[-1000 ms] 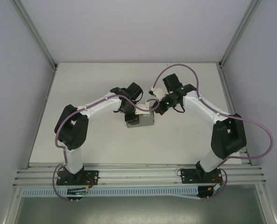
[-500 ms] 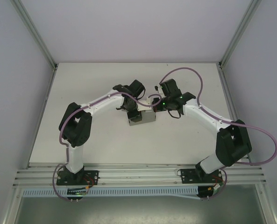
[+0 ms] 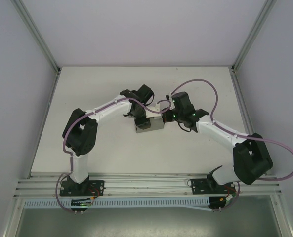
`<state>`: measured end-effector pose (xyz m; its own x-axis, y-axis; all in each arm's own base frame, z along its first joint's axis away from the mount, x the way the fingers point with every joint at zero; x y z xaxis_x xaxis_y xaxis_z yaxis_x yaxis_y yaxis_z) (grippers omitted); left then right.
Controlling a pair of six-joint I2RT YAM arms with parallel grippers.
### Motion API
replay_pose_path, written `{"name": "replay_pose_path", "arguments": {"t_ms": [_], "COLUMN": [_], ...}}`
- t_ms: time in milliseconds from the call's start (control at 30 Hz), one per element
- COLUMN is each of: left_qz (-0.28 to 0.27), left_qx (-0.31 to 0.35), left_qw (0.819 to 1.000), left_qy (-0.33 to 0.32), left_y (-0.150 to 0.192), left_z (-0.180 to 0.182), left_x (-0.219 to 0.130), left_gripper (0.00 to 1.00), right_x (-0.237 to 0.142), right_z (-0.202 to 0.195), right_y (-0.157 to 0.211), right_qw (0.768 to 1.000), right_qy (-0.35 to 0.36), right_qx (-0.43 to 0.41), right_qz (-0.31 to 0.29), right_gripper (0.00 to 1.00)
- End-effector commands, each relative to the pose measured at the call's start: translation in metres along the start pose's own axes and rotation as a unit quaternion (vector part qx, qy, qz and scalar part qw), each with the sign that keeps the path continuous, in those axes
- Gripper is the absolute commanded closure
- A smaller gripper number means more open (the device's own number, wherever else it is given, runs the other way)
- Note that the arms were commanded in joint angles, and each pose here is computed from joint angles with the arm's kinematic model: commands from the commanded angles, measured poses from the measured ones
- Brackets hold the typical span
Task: Assemble paper box
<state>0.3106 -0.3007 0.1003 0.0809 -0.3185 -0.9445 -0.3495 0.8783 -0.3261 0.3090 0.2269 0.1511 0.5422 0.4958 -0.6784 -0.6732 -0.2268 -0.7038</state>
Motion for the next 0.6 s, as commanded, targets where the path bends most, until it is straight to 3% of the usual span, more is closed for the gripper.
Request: {"name": "replay_pose_path", "arguments": {"t_ms": [0, 100, 333, 567], "left_qz": [-0.035, -0.039, -0.040, -0.022], "left_qx": [-0.010, -0.015, -0.027, -0.027], "left_qw": [0.999, 0.999, 0.999, 0.999], "left_qy": [0.005, 0.004, 0.000, 0.000], "left_y": [-0.019, -0.023, -0.027, -0.017], "left_z": [0.004, 0.005, 0.007, 0.006], "left_x": [0.000, -0.002, -0.010, 0.002], "left_gripper": [0.51, 0.50, 0.49, 0.50], "right_x": [0.013, 0.017, 0.025, 0.014], "right_z": [-0.003, -0.004, -0.007, 0.008], "right_y": [0.056, 0.061, 0.073, 0.037], "right_qw": [0.997, 0.997, 0.995, 0.993], "right_qy": [0.016, 0.036, 0.056, 0.031], "right_qx": [-0.022, -0.035, 0.026, 0.102], "right_qz": [0.069, 0.065, 0.078, 0.043], "right_gripper": [1.00, 1.00, 1.00, 1.00]}}
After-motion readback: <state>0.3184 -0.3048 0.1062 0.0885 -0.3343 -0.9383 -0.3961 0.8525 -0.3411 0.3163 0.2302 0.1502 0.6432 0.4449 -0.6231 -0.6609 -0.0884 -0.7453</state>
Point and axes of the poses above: each hand's point on the last joint's axis, 136 mm out from that joint toward the fingers, its own x axis out along the fingers, its own z axis along the line the jaws close on, y = z × x, the point moved 2 cm from there along -x, back along the fingers, and after that the axes turned 10 degrees about -x, right-handed, at the moved point
